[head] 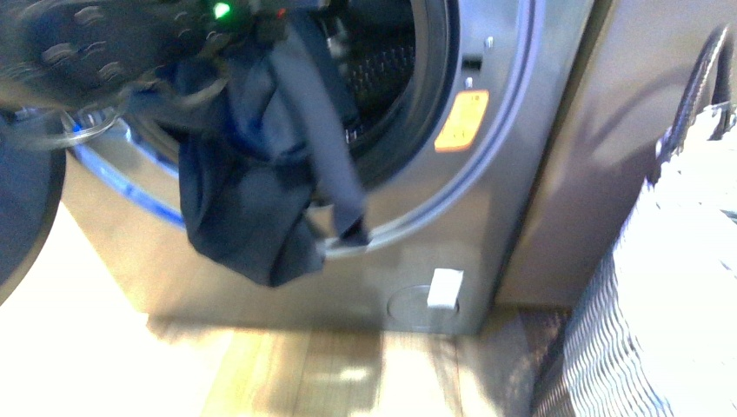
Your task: Put clothes into washing machine
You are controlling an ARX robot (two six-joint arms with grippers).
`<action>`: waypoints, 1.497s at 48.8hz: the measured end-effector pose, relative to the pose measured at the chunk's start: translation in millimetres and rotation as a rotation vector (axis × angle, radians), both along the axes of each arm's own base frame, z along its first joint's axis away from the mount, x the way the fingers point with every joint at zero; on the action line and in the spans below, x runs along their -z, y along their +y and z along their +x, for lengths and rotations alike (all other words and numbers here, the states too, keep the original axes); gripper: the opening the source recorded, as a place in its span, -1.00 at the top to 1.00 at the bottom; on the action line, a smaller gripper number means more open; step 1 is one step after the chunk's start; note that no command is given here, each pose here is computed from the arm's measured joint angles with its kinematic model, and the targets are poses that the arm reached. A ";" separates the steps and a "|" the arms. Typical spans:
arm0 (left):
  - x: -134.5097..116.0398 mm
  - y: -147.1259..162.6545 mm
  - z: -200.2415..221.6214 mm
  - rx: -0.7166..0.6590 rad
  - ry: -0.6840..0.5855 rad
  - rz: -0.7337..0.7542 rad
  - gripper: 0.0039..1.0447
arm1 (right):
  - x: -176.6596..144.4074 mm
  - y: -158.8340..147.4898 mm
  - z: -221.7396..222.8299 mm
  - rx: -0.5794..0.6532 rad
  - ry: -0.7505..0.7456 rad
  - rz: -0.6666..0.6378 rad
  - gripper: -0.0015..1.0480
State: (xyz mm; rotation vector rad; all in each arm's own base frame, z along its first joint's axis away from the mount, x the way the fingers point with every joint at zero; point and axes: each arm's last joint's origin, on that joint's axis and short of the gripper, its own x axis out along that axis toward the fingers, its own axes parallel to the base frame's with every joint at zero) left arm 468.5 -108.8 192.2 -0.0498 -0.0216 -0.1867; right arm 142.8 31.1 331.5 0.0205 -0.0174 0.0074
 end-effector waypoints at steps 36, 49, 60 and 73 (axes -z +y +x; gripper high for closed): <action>39.9 -5.5 107.9 -0.110 -0.005 0.117 0.79 | 128.7 -30.8 -26.9 0.008 0.027 -0.018 0.95; 31.1 0.8 135.4 -0.199 -0.064 0.168 0.79 | 141.7 -30.9 -31.4 0.007 0.020 -0.018 0.95; 23.0 21.1 150.7 -0.266 -0.073 0.194 0.79 | 148.2 -31.0 -34.5 0.007 0.015 -0.018 0.95; 18.7 38.2 155.3 -0.281 -0.053 0.190 0.79 | 155.0 -31.0 -45.0 0.007 0.016 -0.018 0.95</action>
